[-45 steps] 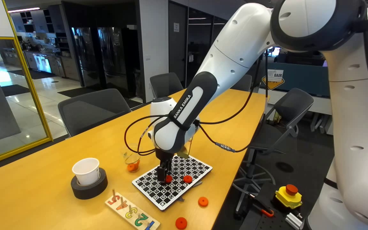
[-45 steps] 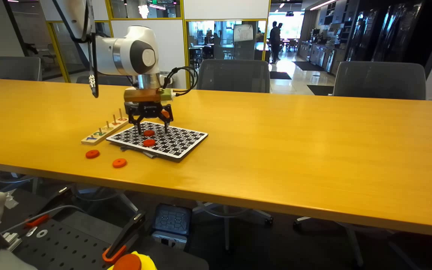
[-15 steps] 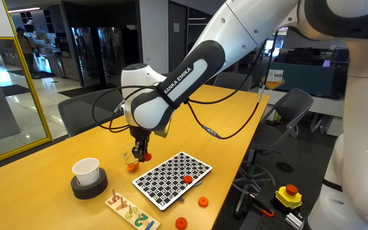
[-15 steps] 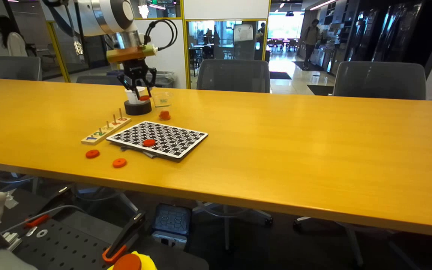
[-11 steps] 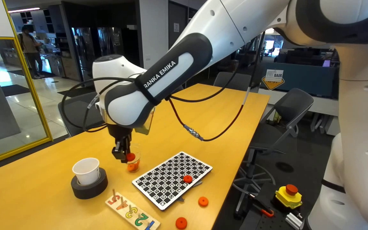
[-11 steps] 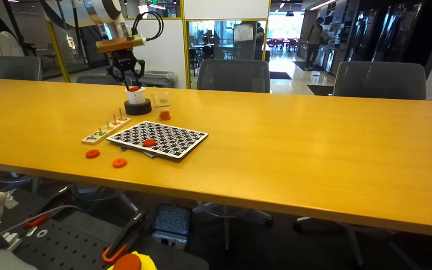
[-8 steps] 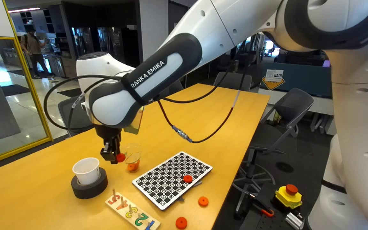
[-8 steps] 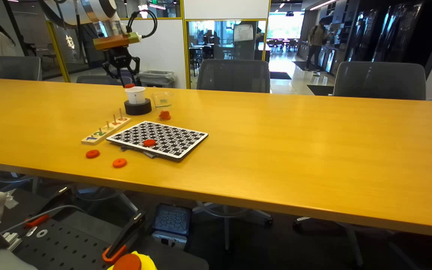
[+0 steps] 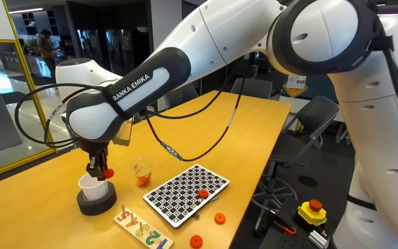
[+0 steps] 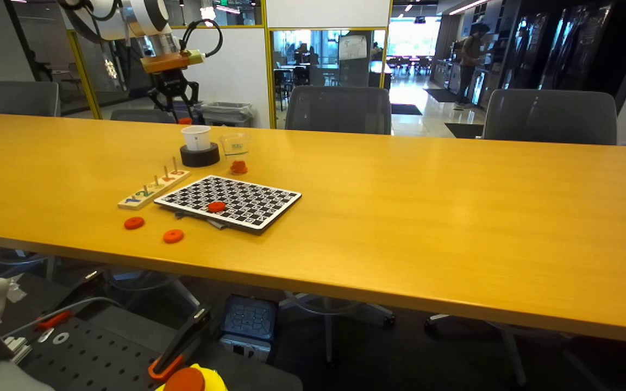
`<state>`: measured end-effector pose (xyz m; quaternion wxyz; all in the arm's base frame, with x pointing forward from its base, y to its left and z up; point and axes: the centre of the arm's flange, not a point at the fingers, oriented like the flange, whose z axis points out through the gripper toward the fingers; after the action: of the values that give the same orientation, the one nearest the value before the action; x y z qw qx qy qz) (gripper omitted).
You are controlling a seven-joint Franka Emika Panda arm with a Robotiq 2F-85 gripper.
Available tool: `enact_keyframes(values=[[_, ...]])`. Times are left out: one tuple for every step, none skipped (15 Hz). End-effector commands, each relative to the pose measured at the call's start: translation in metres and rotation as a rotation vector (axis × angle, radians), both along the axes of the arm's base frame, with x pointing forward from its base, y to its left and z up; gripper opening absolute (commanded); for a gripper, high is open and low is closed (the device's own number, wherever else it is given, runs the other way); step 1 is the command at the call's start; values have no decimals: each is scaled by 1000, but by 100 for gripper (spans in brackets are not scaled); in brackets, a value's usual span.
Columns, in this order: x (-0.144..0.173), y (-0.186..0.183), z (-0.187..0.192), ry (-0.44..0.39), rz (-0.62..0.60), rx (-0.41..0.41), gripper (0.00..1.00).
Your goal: Pick up all the orange objects from the checkers board and the table, and put them in two cups
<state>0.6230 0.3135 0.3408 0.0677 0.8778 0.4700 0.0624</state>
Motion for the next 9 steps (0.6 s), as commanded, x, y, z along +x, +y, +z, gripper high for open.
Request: enact_keyframes(values=[[38,22,2,-8,72,-2,21],[44,25,1,-11,86,3,21],[49,27,-1,-13,100,6,21],[55,29,-2,-13,113,10,21],[60,30,-4,-13,125,13,21],[65,31,-6,-10,136,13,21],[70,32,-8,-7,145,13,21],[74,32,-9,-4,154,14,21],[77,32,-11,0,161,12,21]])
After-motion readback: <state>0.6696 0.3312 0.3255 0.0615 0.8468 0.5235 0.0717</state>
